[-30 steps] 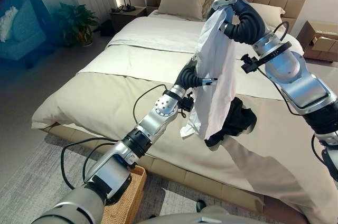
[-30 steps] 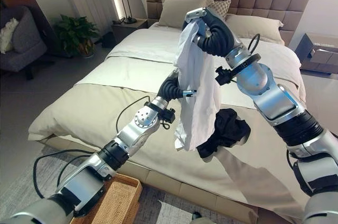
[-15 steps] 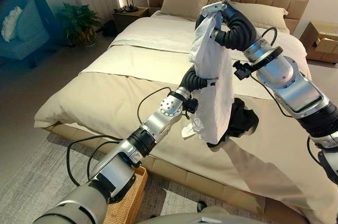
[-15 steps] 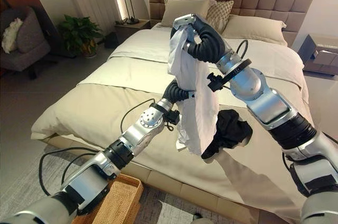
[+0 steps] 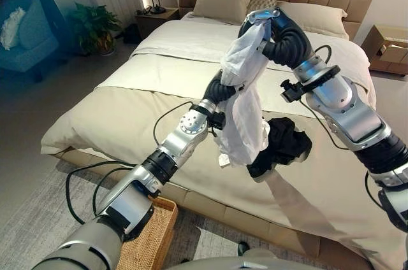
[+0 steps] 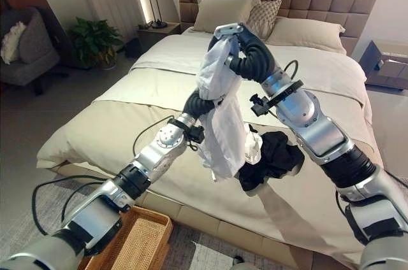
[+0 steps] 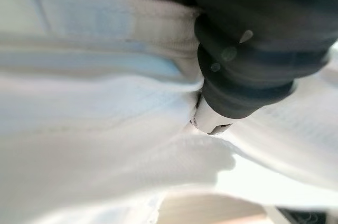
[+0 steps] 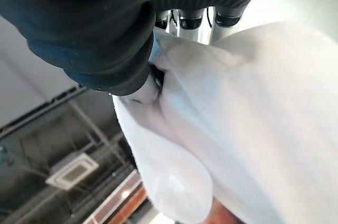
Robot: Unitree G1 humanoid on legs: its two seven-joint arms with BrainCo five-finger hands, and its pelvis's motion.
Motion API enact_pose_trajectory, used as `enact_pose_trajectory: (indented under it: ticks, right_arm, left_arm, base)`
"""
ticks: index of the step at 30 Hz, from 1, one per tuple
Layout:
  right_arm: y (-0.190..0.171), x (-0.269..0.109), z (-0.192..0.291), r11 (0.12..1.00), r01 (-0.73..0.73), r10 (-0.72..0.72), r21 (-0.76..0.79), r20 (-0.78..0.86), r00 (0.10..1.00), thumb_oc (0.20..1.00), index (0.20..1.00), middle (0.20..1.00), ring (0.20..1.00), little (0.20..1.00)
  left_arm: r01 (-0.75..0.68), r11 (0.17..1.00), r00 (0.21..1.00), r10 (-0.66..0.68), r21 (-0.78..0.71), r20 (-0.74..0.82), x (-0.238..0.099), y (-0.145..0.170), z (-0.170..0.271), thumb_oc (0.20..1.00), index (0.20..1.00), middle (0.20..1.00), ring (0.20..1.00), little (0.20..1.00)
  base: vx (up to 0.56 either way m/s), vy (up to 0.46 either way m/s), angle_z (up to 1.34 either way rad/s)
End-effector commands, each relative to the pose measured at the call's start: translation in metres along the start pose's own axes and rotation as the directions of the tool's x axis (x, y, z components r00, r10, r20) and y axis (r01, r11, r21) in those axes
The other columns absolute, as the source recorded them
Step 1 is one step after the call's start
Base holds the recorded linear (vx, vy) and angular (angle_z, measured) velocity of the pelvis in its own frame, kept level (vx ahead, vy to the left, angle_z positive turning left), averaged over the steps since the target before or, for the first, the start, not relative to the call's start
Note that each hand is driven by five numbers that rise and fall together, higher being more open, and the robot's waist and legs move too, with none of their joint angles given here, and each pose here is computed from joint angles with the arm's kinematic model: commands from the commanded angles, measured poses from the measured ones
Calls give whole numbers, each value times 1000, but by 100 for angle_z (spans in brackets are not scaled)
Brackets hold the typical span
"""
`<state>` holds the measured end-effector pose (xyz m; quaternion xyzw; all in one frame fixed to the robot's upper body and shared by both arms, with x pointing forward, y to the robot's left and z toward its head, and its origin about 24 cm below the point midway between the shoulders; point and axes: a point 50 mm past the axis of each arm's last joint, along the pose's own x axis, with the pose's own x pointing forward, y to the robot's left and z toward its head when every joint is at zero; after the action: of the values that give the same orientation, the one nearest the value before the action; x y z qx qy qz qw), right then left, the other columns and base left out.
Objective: Pick up clothes into the bucket
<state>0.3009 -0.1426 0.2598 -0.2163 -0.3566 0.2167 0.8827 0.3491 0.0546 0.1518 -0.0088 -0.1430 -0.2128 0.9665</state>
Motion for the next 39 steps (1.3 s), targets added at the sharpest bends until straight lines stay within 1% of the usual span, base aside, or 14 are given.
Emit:
enact_pose_trajectory:
  ticks: [1,5,6,9,12,18,21,23,25,26,27,29,34,39]
  right_arm:
    - [-18,0,18,992,108,-115,60,112,987,1000,1000,1000,1000,1000]
    - [-18,-7,11,988,129,-136,87,85,987,1000,1000,1000,1000,1000]
    - [-17,-12,7,986,136,-143,99,63,988,1000,1000,1000,1000,1000]
    - [-16,-16,3,982,146,-152,116,46,987,1000,1000,1000,1000,1000]
    - [-13,-28,-7,972,177,-180,154,6,984,1000,1000,1000,1000,1000]
    - [0,-55,-27,957,245,-234,153,-85,969,1000,1000,1000,1000,1000]
    - [9,-68,-41,946,276,-251,171,-154,956,1000,1000,1000,1000,1000]
    - [22,-85,-61,949,286,-244,134,-263,933,1000,1000,1000,1000,1000]
    - [26,-90,-67,951,286,-240,123,-293,925,1000,1000,1000,1000,1000]
    - [36,-101,-84,952,288,-230,102,-381,896,1000,1000,1000,1000,1000]
    - [36,-101,-84,952,288,-230,102,-381,896,1000,1000,1000,1000,1000]
    - [52,-116,-102,958,266,-183,111,-479,859,1000,1000,1000,1000,1000]
    - [73,-127,-116,981,167,-86,99,-553,829,1000,1000,1000,1000,1000]
    - [89,-133,-127,978,165,-54,130,-602,797,1000,1000,1000,1000,1000]
  left_arm:
    - [-61,998,968,54,18,245,25,20,67,200,200,200,200,200]
    - [-114,992,956,95,53,277,26,39,80,200,200,200,200,200]
    - [-161,983,945,128,86,300,27,52,90,200,200,200,200,200]
    - [-208,972,931,163,107,325,29,65,102,200,200,200,200,200]
    - [-306,937,897,223,171,381,30,92,129,200,200,200,200,200]
    - [-411,892,840,290,188,458,31,115,164,200,200,200,200,200]
    - [-415,893,831,293,176,473,35,112,169,200,200,200,200,200]
    - [-399,901,821,268,171,504,40,104,182,200,200,200,200,200]
    - [-392,904,816,255,171,519,42,99,187,200,200,200,200,200]
    - [-369,914,811,228,168,539,46,88,194,200,200,200,200,200]
    - [-369,914,811,228,168,539,46,88,194,200,200,200,200,200]
    - [-346,921,805,195,177,561,51,77,203,200,200,200,200,200]
    - [-311,928,807,145,203,573,56,61,208,200,200,200,200,200]
    - [-310,934,790,150,176,594,54,59,211,200,200,200,200,200]
  base:
    - [0,0,0]
    - [18,3,-7]
    - [15,2,-5]
    - [0,0,0]
    - [0,0,0]
    - [6,3,0]
    - [22,3,1]
    - [0,0,0]
    - [0,0,0]
    - [9,-7,4]
    - [12,-19,8]
    - [8,-14,12]
    - [8,1,16]
    - [-5,4,9]
